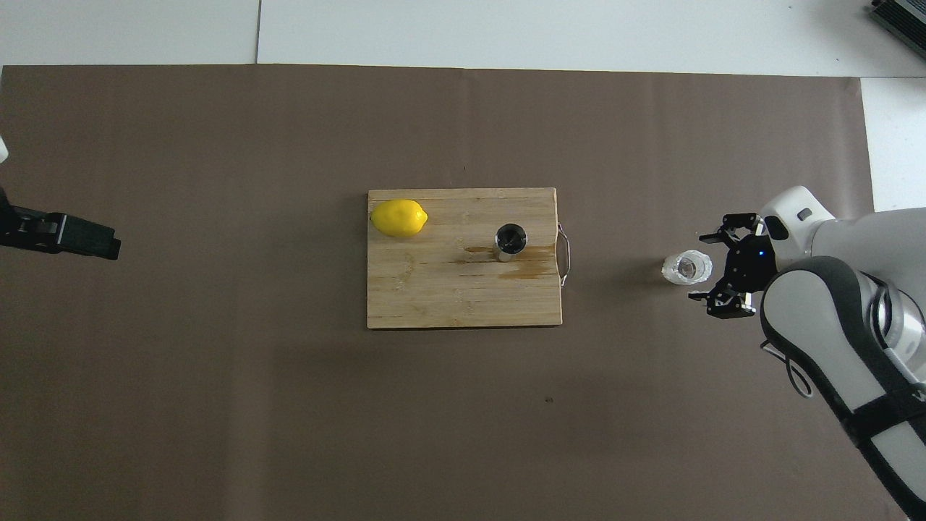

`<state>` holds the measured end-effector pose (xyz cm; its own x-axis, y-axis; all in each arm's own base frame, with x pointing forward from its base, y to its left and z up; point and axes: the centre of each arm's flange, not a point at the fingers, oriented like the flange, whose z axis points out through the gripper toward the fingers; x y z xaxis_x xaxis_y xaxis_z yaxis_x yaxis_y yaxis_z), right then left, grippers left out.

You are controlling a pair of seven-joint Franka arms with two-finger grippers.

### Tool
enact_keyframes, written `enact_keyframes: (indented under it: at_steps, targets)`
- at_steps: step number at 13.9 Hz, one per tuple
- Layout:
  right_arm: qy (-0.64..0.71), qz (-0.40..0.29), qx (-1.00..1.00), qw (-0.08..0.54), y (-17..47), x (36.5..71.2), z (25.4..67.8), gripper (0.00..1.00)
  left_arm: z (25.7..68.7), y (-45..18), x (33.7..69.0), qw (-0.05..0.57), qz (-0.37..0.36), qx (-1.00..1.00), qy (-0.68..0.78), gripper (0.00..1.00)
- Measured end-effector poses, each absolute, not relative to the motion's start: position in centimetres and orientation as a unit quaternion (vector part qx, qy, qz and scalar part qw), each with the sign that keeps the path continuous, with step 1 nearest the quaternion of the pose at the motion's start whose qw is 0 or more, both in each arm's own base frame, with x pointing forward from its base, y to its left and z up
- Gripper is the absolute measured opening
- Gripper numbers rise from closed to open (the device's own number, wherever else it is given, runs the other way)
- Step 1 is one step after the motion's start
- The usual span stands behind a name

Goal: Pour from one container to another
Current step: 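Lower the clear glass onto the table and open the right gripper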

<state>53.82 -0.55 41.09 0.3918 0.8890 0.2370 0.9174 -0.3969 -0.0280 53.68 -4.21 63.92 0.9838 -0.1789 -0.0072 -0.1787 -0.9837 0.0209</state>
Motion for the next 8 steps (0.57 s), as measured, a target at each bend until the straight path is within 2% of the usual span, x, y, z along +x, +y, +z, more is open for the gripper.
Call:
enact_keyframes:
  at_steps: [3,5,8]
  targets:
    - [-0.459,-0.054,-0.885,0.050,0.4,54.3,46.2,1.00,63.9,-4.2,53.7,0.010,-0.005,0.996,-0.090,1.00]
    - [-0.428,-0.051,-0.902,0.027,1.9,55.2,49.5,1.00,63.9,-4.2,53.7,0.010,-0.005,0.996,-0.090,1.00]
    - [-0.318,-0.052,-0.946,0.026,3.3,56.2,53.4,1.00,63.9,-4.2,53.7,0.010,-0.005,0.996,-0.090,1.00]
